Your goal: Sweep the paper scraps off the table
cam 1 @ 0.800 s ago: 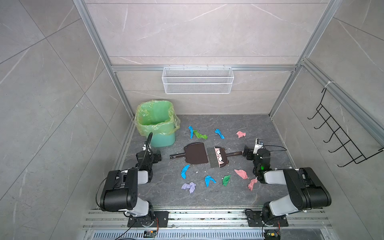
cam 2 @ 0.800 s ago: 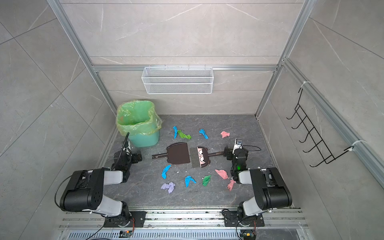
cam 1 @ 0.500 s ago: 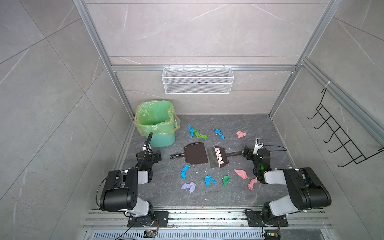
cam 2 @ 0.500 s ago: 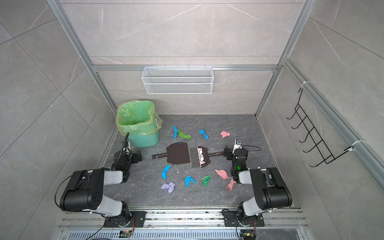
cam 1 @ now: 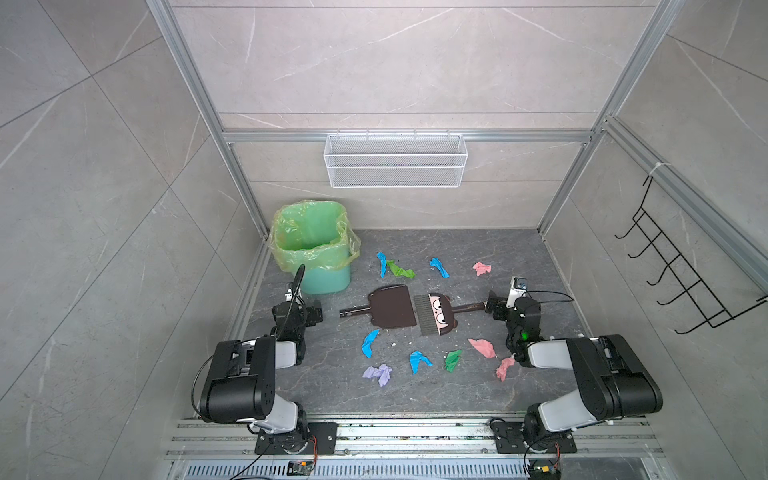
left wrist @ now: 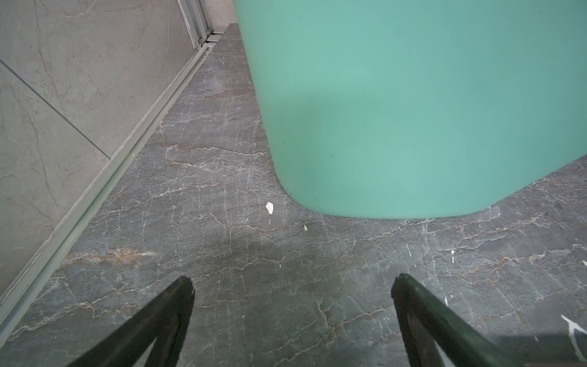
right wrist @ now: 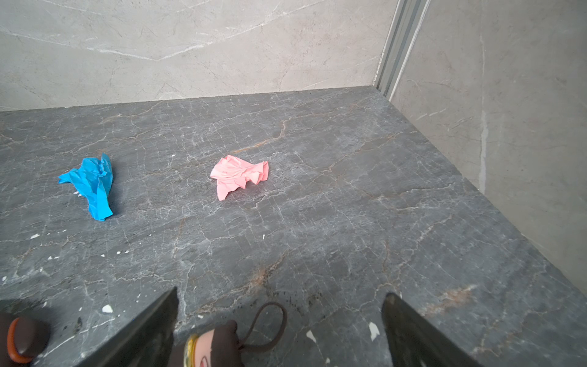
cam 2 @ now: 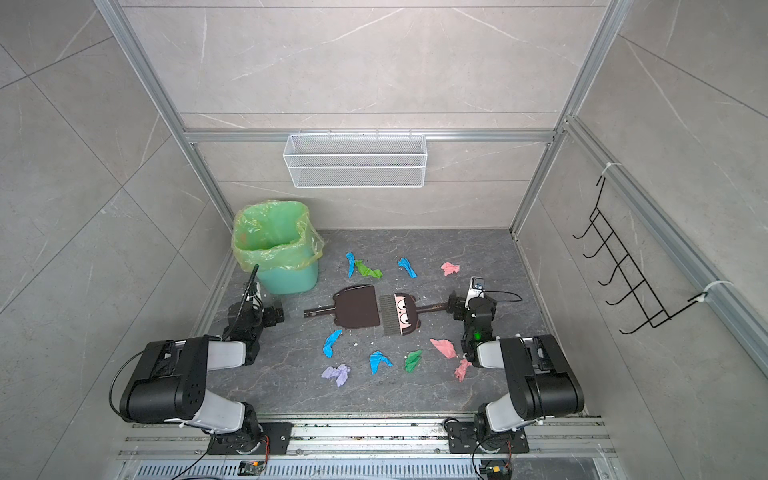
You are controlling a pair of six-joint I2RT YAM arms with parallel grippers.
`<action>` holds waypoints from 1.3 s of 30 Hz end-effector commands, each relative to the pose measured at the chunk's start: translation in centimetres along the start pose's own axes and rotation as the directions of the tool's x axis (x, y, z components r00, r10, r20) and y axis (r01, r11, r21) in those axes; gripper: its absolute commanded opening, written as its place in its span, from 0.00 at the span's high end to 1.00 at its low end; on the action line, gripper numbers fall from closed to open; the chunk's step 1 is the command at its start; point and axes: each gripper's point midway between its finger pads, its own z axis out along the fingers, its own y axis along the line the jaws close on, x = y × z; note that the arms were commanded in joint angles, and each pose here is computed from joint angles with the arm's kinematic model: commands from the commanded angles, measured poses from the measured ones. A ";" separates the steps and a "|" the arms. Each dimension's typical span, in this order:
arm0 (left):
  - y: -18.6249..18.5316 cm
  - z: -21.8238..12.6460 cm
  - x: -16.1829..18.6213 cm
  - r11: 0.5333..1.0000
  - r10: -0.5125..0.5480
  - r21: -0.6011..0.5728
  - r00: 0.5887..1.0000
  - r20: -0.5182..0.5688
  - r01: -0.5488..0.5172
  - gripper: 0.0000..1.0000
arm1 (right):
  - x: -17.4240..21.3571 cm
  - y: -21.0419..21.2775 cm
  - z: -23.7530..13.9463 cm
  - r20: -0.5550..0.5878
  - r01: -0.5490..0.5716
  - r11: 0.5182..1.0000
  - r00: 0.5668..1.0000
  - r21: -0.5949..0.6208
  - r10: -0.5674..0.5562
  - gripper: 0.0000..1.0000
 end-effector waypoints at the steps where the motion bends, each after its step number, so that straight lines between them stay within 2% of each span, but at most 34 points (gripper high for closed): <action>1: -0.2 0.1 -2.0 1.000 -0.024 0.018 0.998 0.063 0.023 0.00 | -0.6 0.2 -0.1 0.028 0.002 1.000 1.000 -0.008 -0.002 0.00; 26: -0.2 -0.2 -2.2 1.000 -0.023 0.021 0.997 0.076 0.022 0.00 | -0.9 0.2 -0.1 0.038 0.003 1.000 0.999 -0.009 -0.003 0.00; 31: 0.0 -1.4 -3.6 1.000 -0.028 0.010 0.997 0.066 0.027 0.00 | -2.2 0.5 0.0 -0.038 0.024 1.000 0.999 -0.016 -0.024 0.00; 39: -2.3 -5.1 -5.6 0.999 -0.013 0.042 0.997 0.072 0.010 0.00 | -4.7 -0.5 -0.9 -0.047 -0.013 0.999 0.999 0.044 0.015 0.00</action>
